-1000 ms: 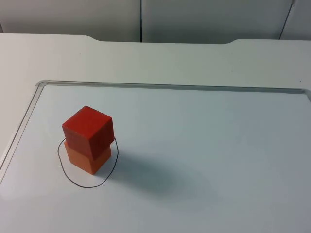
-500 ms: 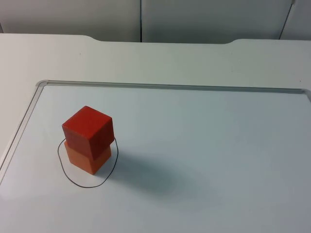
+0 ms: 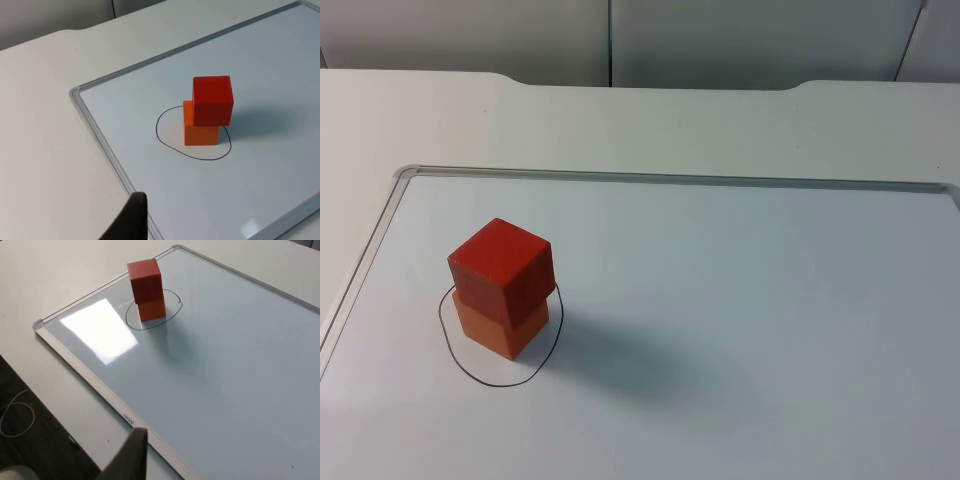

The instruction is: Pick up one cube with the left hand and another cube with the right hand. First place the cube in the right hand at the target position, then stack the cube in the left hand on top.

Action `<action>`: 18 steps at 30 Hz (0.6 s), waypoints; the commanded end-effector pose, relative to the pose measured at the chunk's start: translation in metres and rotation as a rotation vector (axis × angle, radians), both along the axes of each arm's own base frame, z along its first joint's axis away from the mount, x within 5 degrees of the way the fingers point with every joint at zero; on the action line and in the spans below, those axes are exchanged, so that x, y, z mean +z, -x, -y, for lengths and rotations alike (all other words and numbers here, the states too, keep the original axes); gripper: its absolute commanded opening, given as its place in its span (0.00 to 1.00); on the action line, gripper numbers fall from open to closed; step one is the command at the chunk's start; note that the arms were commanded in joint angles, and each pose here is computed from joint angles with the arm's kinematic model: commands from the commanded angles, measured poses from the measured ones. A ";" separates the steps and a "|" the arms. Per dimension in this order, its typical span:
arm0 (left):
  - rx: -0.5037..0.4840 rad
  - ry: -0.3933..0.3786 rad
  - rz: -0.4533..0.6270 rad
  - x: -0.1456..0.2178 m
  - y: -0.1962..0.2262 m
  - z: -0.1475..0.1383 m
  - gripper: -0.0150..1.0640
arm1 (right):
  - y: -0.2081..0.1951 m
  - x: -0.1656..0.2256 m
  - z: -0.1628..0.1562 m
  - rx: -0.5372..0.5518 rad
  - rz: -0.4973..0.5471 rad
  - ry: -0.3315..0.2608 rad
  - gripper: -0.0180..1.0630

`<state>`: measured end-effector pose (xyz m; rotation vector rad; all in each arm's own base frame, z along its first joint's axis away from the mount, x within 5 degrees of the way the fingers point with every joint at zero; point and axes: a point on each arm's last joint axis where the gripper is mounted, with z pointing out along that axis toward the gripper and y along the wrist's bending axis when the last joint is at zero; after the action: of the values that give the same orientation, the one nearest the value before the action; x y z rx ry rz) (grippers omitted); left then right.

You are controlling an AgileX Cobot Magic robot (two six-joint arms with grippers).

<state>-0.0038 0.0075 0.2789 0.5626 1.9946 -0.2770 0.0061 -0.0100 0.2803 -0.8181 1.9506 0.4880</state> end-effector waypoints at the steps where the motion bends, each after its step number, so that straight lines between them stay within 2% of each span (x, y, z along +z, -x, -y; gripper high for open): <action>1: 0.003 0.011 0.005 0.000 0.000 0.000 0.99 | 0.000 -0.001 -0.001 0.010 0.004 -0.009 0.99; 4: 0.003 0.011 0.005 0.000 0.000 0.000 0.99 | 0.000 -0.001 -0.001 -0.006 0.003 -0.010 0.99; 8: 0.003 0.011 0.005 0.000 0.000 0.000 0.99 | 0.002 -0.001 0.000 -0.145 0.004 -0.009 0.99; 9: 0.003 0.011 0.005 0.000 0.000 0.000 0.99 | 0.002 -0.001 0.000 -0.145 0.004 -0.009 0.99; 12: 0.005 0.011 0.005 0.000 0.000 0.000 0.99 | 0.003 -0.001 0.001 -0.304 0.005 -0.009 0.99; 13: 0.005 0.011 0.005 0.000 0.000 0.000 0.99 | 0.003 -0.001 0.001 -0.304 0.005 -0.009 0.99; 14: 0.014 0.011 0.005 0.000 0.000 0.000 0.99 | 0.004 -0.001 0.001 -0.356 0.005 -0.009 0.99; 18: 0.115 0.009 0.007 0.000 0.001 0.001 0.99 | 0.006 -0.001 0.001 -0.559 0.006 -0.008 0.99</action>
<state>-0.0042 0.0072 0.2789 0.5066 2.0068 -0.2431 0.0010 -0.0114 0.2804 -0.3404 2.0554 0.2105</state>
